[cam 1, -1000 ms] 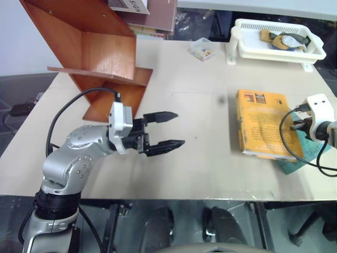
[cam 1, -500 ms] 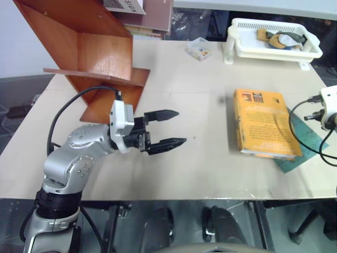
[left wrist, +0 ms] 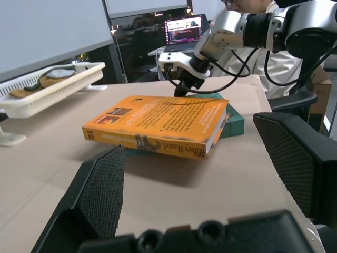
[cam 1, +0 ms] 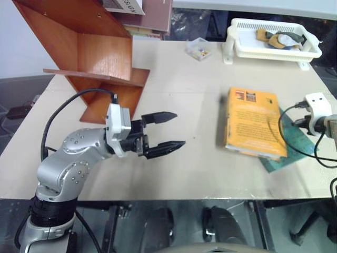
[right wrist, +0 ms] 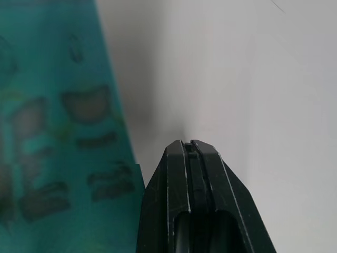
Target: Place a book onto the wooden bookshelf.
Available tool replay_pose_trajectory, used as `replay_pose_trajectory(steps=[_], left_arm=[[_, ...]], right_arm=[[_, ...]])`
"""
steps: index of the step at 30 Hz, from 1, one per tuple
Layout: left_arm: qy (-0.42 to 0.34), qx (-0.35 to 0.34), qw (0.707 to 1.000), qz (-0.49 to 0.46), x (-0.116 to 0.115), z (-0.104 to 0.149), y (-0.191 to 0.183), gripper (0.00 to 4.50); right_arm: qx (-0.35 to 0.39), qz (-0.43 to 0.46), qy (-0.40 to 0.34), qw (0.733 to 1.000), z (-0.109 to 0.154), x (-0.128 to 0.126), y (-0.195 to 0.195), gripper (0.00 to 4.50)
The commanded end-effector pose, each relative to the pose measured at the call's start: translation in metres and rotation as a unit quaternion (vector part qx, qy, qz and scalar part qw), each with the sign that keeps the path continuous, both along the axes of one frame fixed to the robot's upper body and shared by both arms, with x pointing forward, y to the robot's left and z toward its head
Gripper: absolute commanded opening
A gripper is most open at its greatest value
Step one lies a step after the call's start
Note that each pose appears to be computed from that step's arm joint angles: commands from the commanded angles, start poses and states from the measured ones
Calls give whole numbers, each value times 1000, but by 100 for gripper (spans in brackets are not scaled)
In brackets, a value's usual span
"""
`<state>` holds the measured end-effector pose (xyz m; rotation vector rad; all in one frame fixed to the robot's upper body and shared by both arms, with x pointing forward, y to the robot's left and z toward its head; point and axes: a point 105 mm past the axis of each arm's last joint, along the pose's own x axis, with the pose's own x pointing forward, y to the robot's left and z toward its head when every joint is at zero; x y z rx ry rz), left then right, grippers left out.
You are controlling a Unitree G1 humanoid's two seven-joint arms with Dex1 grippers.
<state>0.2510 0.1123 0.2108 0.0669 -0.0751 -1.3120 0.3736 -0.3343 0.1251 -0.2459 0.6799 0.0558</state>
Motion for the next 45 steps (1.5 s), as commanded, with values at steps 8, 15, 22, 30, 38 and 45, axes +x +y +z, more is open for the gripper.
replay_pose_trajectory(steps=[8, 15, 22, 30, 38, 45], left_arm=[[-4, 9, 1000, 23, 6, 3, 5, 450], [84, -22, 993, 81, 34, 0, 5, 450], [276, -17, 959, 65, 76, -12, -2, 450], [430, -32, 902, 32, 117, -32, -41, 450], [477, -20, 879, -3, 126, -49, -85, 450], [488, -23, 873, -17, 126, -55, -109, 450]], right_arm=[[0, 53, -86, 995, 27, -4, 16, 5], [-49, 81, -168, 981, 66, -54, 11, 179], [44, 228, -312, 921, 106, -148, 112, 446], [136, 269, -286, 910, 82, -187, 159, 446], [111, 267, -292, 912, 70, -203, 169, 446], [92, 256, -307, 912, 73, -214, 168, 446]])
